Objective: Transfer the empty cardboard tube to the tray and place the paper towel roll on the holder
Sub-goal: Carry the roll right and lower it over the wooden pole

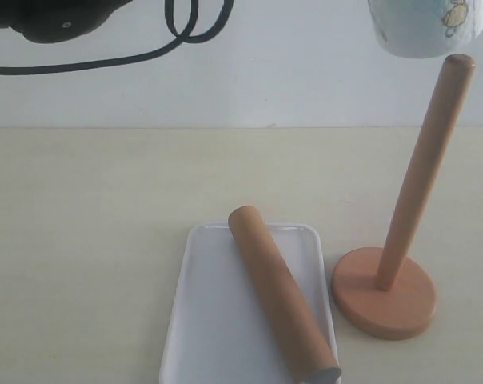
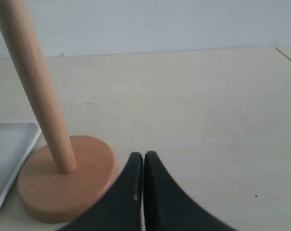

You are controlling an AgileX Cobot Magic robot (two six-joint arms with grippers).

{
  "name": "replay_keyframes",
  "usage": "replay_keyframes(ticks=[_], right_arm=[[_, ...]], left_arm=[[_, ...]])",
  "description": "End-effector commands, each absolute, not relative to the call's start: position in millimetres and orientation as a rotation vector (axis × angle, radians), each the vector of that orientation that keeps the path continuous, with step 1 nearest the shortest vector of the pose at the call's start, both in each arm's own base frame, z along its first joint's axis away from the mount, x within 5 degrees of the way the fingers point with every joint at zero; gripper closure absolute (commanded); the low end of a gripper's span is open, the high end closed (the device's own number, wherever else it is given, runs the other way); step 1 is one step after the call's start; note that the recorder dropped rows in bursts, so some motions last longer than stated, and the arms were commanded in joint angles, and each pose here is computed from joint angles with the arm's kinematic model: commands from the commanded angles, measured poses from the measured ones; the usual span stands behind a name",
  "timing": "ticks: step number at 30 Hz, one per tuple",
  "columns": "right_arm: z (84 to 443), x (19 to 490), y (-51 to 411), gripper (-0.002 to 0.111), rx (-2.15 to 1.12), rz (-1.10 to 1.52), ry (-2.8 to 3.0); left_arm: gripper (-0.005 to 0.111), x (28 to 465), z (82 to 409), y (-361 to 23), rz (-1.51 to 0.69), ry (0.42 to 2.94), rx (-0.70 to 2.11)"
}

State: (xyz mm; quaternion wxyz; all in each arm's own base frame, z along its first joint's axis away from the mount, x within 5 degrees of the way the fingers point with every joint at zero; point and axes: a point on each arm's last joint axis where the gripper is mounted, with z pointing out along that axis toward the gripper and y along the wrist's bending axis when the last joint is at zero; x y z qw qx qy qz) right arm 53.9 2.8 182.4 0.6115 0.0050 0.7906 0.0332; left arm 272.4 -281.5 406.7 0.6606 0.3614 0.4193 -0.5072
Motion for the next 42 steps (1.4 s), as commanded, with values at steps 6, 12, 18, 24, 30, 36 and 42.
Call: replay_keyframes(ticks=[6,12,18,24,30,36,42], right_arm=[[183.2,53.7,2.6,0.108,0.012,0.073,1.817],[183.2,53.7,2.6,0.108,0.012,0.073,1.817],[183.2,53.7,2.6,0.108,0.012,0.073,1.817],[183.2,53.7,2.6,0.108,0.014,0.075,1.817],[183.2,53.7,2.6,0.108,0.014,0.075,1.817],[183.2,53.7,2.6,0.108,0.014,0.075,1.817],[183.2,53.7,2.6,0.108,0.014,0.075,1.817]], left_arm=[[0.103,265.2,410.8,-290.8,-1.175,0.957,0.764],[0.103,273.1,393.5,-299.9,-1.186,1.001,0.772],[0.103,282.0,368.3,-310.8,-1.190,1.049,0.819],[0.103,290.2,340.7,-321.1,-1.178,1.104,0.880],[0.103,299.1,313.6,-329.5,-1.181,1.162,0.900],[0.103,309.2,273.0,-339.7,-1.180,1.249,0.939],[0.103,305.9,233.1,-347.5,-1.162,1.279,1.144]])
